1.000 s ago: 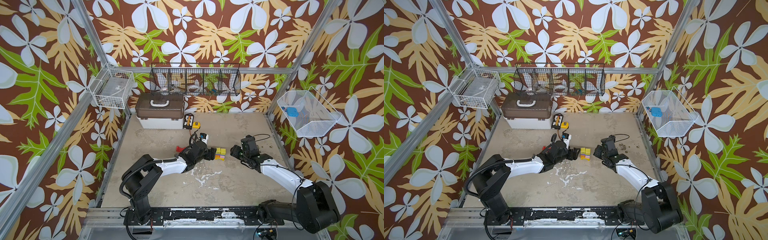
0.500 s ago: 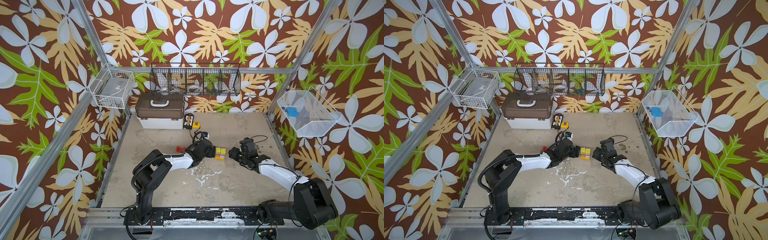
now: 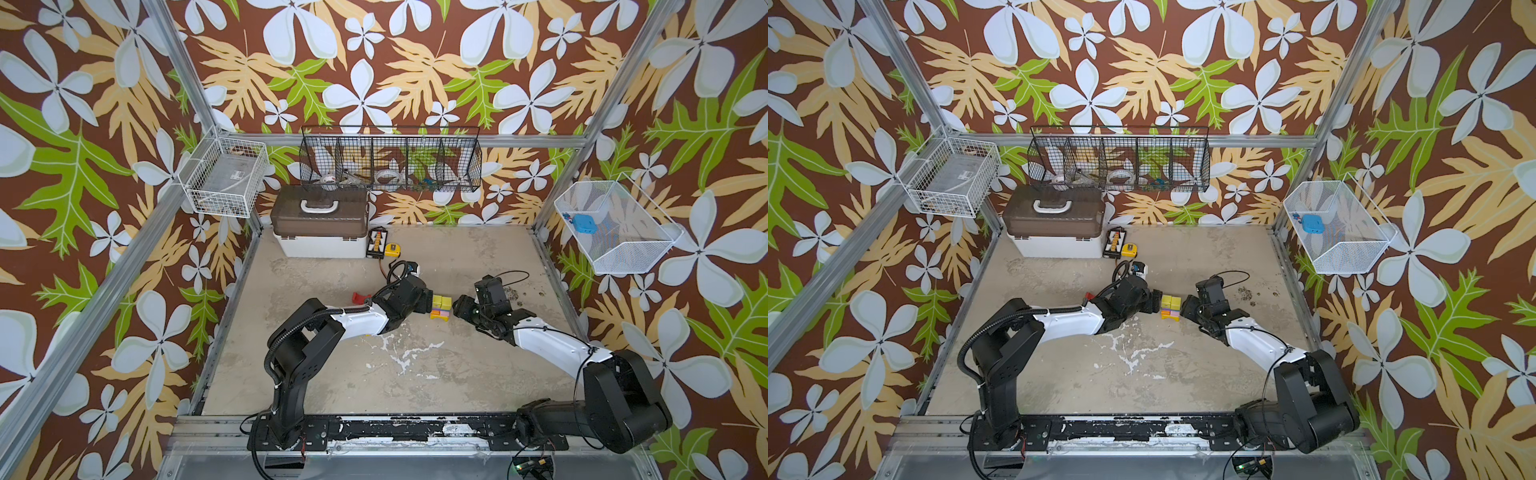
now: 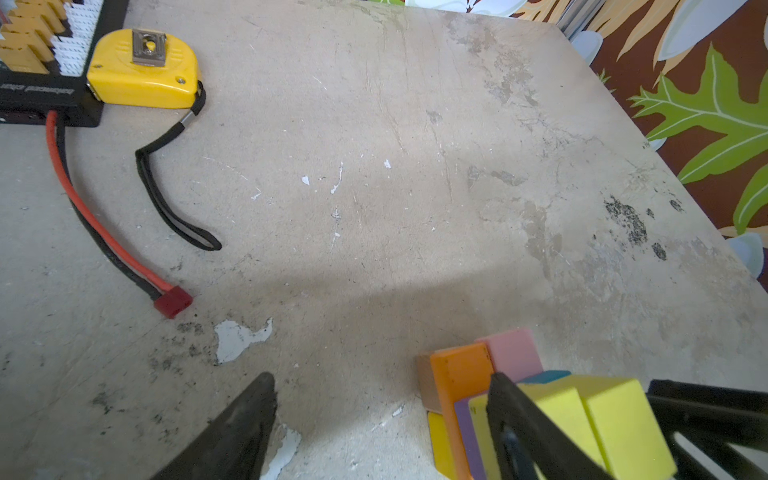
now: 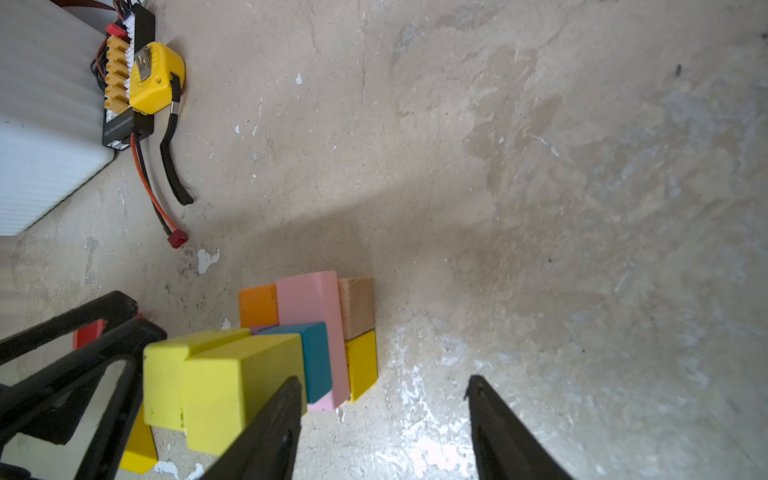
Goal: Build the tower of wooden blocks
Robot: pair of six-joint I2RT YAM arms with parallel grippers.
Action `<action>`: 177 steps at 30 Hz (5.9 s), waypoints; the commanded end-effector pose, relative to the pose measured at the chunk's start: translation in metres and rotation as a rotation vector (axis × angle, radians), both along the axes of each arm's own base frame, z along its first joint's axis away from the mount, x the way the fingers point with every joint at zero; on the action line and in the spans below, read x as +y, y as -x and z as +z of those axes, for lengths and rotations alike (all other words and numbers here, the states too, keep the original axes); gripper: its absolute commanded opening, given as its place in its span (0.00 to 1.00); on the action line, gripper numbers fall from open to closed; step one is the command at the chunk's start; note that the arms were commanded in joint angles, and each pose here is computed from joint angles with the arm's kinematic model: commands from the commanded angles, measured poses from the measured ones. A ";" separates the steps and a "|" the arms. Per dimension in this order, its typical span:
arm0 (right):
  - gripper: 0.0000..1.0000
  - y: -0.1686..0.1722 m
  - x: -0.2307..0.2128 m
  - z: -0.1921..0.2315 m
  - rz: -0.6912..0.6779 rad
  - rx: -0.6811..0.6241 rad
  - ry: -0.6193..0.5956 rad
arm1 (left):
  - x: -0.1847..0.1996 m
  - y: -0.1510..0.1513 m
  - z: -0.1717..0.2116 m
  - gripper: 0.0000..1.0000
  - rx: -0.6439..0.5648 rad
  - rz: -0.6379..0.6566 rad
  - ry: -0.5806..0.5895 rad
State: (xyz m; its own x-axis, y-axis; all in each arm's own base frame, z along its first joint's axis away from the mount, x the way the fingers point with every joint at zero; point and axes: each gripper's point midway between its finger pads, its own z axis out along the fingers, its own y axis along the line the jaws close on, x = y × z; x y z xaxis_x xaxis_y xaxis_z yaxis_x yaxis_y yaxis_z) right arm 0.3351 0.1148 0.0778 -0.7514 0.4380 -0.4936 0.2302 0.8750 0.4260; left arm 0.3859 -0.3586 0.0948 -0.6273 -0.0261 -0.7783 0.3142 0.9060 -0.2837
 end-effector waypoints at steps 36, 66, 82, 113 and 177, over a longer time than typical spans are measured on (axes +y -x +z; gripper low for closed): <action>0.67 -0.014 0.000 0.004 0.000 -0.011 0.041 | 0.000 0.012 0.002 0.81 0.030 -0.018 0.053; 0.68 -0.018 0.001 0.005 0.010 -0.004 0.055 | -0.004 0.015 0.004 0.81 0.039 -0.032 0.088; 0.68 -0.016 -0.002 0.006 -0.005 -0.005 0.063 | 0.000 0.013 0.007 0.81 0.025 -0.020 0.072; 0.68 -0.009 -0.021 -0.021 -0.059 0.065 -0.043 | 0.012 0.004 -0.036 0.81 0.087 0.002 0.023; 0.69 -0.007 -0.001 -0.037 0.003 0.092 -0.176 | -0.005 0.010 -0.043 0.81 0.180 -0.101 0.174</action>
